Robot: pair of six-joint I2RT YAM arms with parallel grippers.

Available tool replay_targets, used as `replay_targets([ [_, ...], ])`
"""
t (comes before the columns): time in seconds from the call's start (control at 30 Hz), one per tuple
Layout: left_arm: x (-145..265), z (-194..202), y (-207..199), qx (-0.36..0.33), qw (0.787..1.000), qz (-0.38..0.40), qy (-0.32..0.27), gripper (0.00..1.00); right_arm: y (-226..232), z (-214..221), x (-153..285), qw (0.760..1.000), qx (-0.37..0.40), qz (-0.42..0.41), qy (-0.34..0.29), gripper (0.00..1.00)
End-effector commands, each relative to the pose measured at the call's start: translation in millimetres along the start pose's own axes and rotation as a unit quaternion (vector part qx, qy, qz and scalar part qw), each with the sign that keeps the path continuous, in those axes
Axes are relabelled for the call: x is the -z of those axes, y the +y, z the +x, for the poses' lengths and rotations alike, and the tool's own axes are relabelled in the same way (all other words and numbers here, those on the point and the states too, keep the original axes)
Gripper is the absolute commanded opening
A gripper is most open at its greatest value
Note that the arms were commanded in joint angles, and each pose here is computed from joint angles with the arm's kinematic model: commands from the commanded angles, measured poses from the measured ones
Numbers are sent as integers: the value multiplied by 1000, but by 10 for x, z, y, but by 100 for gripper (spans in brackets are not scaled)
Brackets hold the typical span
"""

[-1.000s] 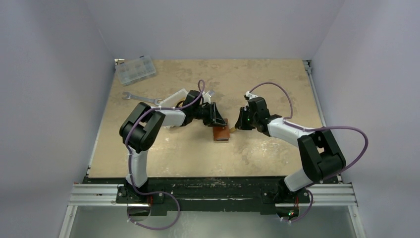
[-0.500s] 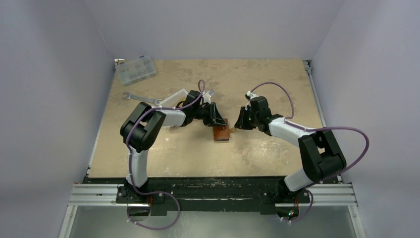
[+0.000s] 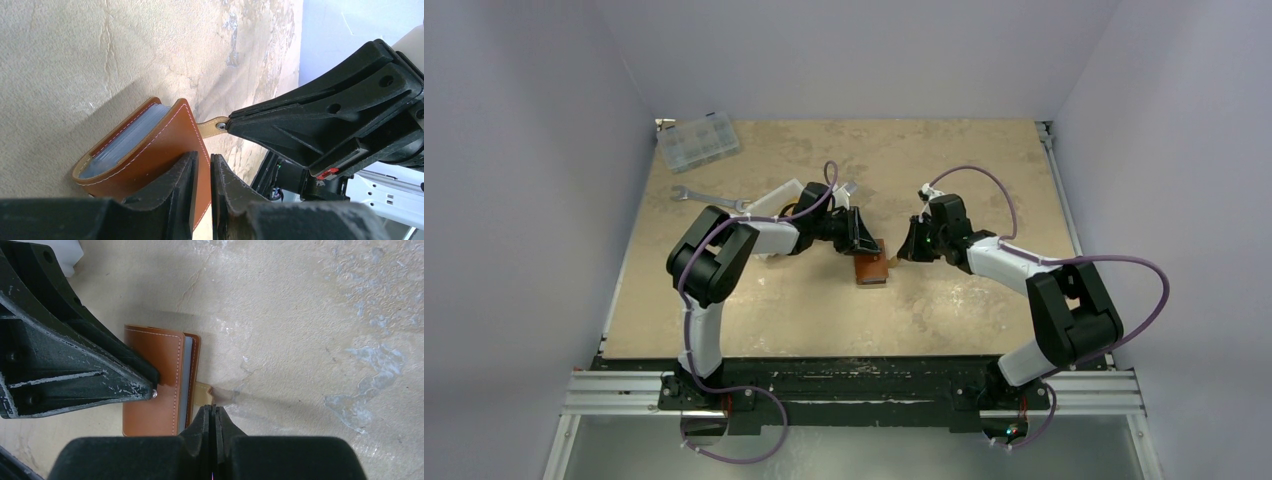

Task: Put the credit cards into the card holder
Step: Close the card holder at the center of the board.

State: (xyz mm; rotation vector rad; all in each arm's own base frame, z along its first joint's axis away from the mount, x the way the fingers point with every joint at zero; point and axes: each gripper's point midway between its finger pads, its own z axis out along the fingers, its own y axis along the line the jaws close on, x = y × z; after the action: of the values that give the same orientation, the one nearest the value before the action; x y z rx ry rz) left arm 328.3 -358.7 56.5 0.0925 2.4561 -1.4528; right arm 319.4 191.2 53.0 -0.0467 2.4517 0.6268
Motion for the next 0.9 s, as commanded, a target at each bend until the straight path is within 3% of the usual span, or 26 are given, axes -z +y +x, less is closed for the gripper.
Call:
replay_targets([
  [0.0, -3, -85, -14, -13, 1000, 6, -5, 19, 56, -102, 30, 1000, 7, -10, -12, 0],
  [0.1, -13, -87, 24, -12, 1000, -3, -3, 19, 33, -93, 15, 1000, 5, -6, -8, 0],
  [0.37, 10, -173, 83, -37, 999, -37, -8, 17, 240, -25, -9, 991, -47, -122, 5, 0],
  [0.67, 15, -99, 409, -30, 995, -91, 0, 0, 327, 11, -43, 975, -94, -202, 23, 0],
  [0.87, 37, -60, 524, -34, 993, -114, -2, 0, 432, 8, -35, 962, -118, -243, 34, 0],
])
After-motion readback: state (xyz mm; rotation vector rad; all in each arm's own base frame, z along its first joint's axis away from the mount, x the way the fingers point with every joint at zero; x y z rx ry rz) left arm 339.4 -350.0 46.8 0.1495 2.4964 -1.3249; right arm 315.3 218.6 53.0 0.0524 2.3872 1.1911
